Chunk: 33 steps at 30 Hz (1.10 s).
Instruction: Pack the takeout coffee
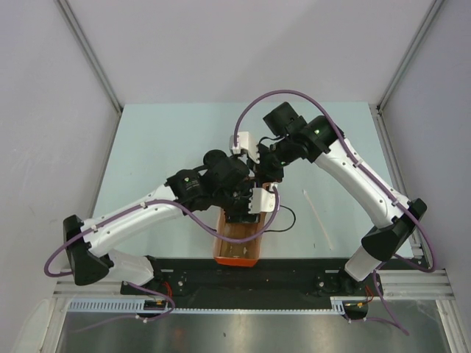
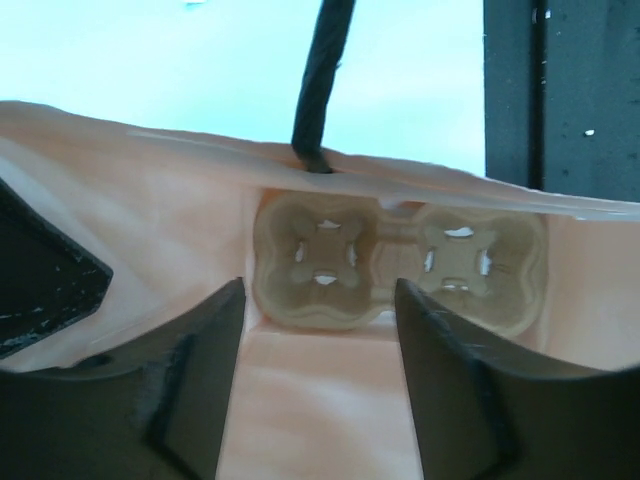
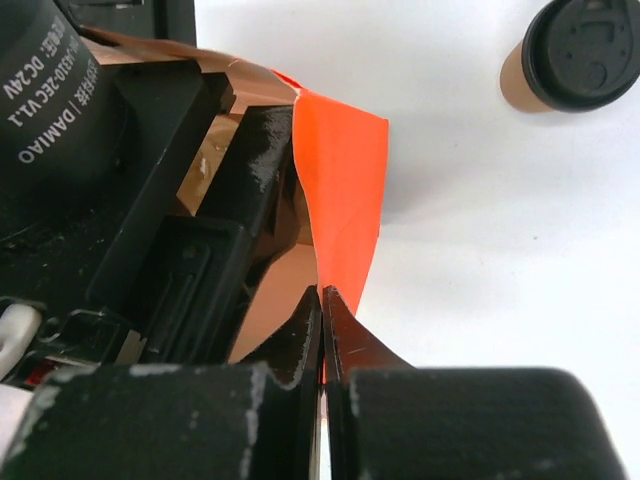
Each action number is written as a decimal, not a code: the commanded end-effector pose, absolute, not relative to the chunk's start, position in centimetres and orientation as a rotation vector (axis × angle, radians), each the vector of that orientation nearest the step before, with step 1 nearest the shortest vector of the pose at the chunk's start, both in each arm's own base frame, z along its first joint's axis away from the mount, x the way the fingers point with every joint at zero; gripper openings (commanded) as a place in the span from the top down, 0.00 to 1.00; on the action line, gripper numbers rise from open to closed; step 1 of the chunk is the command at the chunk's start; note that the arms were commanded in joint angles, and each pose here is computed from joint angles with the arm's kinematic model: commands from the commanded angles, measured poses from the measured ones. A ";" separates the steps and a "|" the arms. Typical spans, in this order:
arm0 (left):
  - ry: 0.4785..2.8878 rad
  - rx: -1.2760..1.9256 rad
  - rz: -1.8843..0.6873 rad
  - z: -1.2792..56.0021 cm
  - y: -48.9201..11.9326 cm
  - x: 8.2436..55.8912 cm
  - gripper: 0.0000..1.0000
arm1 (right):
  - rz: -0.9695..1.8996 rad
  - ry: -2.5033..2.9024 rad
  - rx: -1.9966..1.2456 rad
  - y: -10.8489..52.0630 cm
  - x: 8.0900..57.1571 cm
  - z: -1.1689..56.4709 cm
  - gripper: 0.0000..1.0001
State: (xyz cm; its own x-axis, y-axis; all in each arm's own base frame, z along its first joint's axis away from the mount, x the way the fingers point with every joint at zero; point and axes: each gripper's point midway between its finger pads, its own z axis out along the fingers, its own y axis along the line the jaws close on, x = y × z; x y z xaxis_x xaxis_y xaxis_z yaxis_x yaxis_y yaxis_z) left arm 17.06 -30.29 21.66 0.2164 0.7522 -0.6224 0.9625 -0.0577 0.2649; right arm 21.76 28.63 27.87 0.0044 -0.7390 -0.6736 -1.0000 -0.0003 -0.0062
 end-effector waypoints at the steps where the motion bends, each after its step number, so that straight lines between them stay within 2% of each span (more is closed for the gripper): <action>1: 1.447 1.729 -0.457 28.5 -29.8 17.5 0.31 | 0.727 1.828 -1.845 25.8 18.6 28.5 1.00; 18: 1.312 1.724 -0.489 31.6 -28.6 15.6 0.30 | 0.804 1.961 -1.676 24.8 20.3 28.6 1.00; 23: 1.262 1.624 -0.561 35.5 -28.6 14.9 0.29 | 0.802 1.977 -1.646 24.2 20.8 28.7 1.00; 25: 1.224 1.543 -0.608 38.8 -28.3 14.8 0.29 | 0.796 1.979 -1.644 24.1 20.9 28.7 1.00; 28: 1.159 1.420 -0.590 43.8 -27.6 15.4 0.23 | 0.799 1.989 -1.643 23.6 20.7 28.6 1.00; 29: 1.142 1.367 -0.570 45.5 -27.4 16.0 0.16 | 0.797 1.990 -1.643 23.5 20.7 28.6 1.00; 30: 1.143 1.276 -0.560 48.0 -26.3 16.7 0.13 | 0.795 1.997 -1.636 23.2 20.8 28.5 1.00; 33: 1.219 1.097 -0.527 50.8 -24.3 20.0 0.05 | 0.788 2.001 -1.628 22.7 20.8 28.5 1.00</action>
State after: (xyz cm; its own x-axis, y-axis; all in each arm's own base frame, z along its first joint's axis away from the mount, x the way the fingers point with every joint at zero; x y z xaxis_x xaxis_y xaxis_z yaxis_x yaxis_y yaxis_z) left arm 17.55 -27.05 44.12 0.3510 0.3529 -0.8673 0.8736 0.2098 0.4390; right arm 23.36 24.55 27.65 -0.1852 -0.7192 -0.6696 -0.9825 0.1502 0.1104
